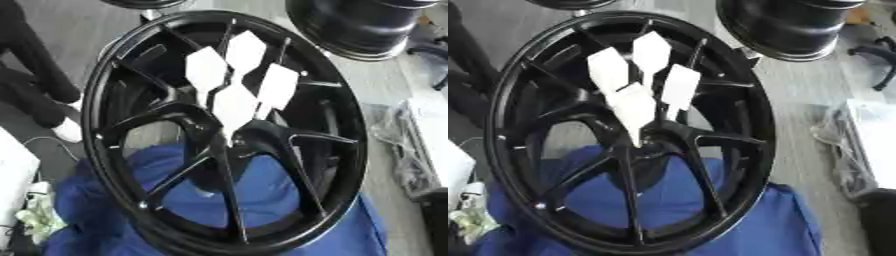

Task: Pull the pin out of the wheel hub.

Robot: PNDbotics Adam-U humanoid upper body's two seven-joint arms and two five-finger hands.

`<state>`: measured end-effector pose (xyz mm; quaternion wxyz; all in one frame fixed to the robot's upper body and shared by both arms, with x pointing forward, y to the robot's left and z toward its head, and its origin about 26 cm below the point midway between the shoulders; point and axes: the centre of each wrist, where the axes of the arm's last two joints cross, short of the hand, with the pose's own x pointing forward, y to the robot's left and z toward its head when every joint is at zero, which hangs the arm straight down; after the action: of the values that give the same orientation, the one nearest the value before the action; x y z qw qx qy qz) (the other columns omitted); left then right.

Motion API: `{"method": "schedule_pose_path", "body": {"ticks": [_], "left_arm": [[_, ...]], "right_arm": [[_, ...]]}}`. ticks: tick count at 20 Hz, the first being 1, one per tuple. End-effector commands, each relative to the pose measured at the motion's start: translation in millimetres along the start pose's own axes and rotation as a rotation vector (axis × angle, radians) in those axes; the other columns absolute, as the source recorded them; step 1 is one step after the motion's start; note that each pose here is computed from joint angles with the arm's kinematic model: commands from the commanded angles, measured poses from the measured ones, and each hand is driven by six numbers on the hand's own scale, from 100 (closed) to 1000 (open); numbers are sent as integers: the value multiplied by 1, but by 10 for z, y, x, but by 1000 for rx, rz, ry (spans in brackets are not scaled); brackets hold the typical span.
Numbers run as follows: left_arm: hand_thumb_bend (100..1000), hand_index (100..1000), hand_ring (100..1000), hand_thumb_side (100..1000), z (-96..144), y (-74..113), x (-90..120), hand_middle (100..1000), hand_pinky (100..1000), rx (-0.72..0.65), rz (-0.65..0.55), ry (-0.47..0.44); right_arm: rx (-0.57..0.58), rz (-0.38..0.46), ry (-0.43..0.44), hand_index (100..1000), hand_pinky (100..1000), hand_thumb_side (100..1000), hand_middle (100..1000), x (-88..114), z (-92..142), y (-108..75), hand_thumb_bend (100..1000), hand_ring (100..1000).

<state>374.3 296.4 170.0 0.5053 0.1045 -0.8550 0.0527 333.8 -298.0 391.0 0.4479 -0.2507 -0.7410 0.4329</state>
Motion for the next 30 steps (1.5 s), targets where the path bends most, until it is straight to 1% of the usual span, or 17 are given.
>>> {"method": "schedule_pose_path", "body": {"ticks": [1, 4, 5, 6, 13, 16, 25, 30], "left_arm": [[163, 707, 696, 875, -45, 43, 88, 666, 635, -19, -30, -32], [163, 707, 697, 876, -44, 36, 85, 667, 635, -24, -32, -29], [163, 706, 697, 876, -42, 36, 83, 666, 634, -25, -32, -28], [163, 705, 696, 876, -41, 35, 81, 665, 634, -27, -33, -27], [161, 703, 697, 878, -31, 35, 65, 665, 634, -35, -39, -19], [161, 702, 697, 877, -27, 35, 60, 665, 634, -39, -40, -16], [162, 701, 698, 876, -31, 32, 65, 665, 633, -37, -35, -17], [161, 700, 699, 877, -29, 18, 63, 666, 633, -44, -32, -15]], "right_arm": [[66, 71, -5, 833, 800, 623, 771, 233, 92, -70, 263, 761], [129, 80, 3, 835, 800, 620, 771, 332, 89, -13, 295, 764], [146, 85, 4, 834, 800, 607, 768, 360, 87, 1, 321, 764], [165, 92, 6, 834, 799, 641, 768, 382, 84, 15, 273, 764], [353, 166, 5, 835, 802, 702, 761, 520, 11, 82, 230, 771], [430, 170, 0, 839, 804, 714, 766, 558, -31, 107, 223, 777], [501, 142, -3, 847, 804, 706, 775, 629, -69, 233, 246, 787], [492, 129, 5, 848, 805, 691, 777, 665, -117, 316, 254, 788]]}}
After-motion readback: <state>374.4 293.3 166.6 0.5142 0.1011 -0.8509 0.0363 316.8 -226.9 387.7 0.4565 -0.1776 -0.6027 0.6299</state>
